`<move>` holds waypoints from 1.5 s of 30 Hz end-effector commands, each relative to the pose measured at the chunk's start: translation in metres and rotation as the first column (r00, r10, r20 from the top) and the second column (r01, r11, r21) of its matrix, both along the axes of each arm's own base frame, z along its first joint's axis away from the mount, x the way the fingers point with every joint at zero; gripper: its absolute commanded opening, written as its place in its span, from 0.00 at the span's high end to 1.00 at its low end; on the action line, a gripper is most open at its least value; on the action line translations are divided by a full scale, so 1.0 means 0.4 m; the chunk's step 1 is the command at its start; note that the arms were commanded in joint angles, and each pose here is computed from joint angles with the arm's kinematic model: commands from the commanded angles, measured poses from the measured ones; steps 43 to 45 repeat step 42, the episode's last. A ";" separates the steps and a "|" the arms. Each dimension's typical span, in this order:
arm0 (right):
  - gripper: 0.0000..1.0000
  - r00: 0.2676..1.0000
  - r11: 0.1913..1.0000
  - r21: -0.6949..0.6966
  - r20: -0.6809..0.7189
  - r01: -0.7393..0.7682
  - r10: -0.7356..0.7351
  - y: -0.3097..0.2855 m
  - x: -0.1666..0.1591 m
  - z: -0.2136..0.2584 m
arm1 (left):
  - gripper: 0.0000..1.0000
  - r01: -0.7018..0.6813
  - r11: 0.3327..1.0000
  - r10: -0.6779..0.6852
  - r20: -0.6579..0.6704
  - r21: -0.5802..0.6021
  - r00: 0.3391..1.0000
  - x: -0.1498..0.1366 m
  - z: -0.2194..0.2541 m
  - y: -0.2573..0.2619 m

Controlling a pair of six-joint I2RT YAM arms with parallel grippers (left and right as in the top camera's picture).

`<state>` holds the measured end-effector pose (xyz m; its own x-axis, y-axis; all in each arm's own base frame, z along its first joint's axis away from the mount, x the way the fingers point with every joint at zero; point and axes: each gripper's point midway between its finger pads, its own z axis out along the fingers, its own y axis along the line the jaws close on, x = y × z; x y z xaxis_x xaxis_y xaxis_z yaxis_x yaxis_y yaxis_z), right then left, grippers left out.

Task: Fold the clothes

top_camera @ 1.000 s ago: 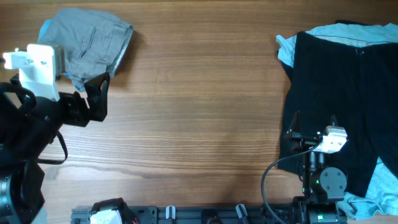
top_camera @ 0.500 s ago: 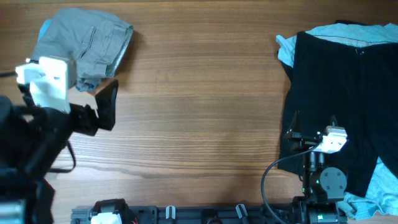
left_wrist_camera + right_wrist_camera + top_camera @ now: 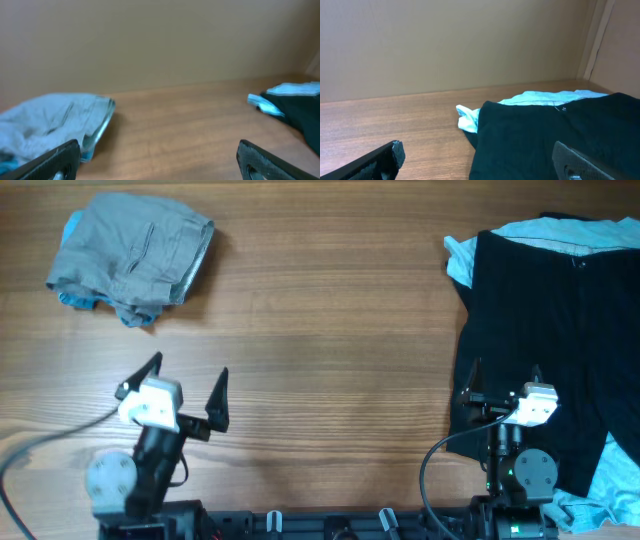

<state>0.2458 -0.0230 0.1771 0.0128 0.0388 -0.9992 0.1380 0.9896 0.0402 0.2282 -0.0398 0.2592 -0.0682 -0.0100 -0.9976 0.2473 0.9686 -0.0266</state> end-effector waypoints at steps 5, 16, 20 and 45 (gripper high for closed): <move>0.00 1.000 1.000 -0.011 0.011 -0.011 0.011 0.004 -0.001 0.006 | 0.00 -0.006 0.997 0.016 0.140 -0.071 0.990 0.016 -0.102 0.002; 0.00 1.000 1.000 -0.011 0.011 -0.011 0.011 0.004 -0.001 0.006 | 0.00 -0.043 0.997 0.043 -0.004 -0.060 0.999 0.036 -0.243 0.013; 0.00 1.000 1.000 -0.011 0.011 -0.011 0.011 0.004 -0.001 0.006 | 0.00 -0.043 0.997 0.043 -0.004 -0.060 0.999 0.036 -0.243 0.013; 0.00 1.000 1.000 -0.011 0.011 -0.011 0.011 0.004 -0.001 0.006 | 0.00 -0.043 0.997 0.043 -0.004 -0.060 0.999 0.036 -0.243 0.013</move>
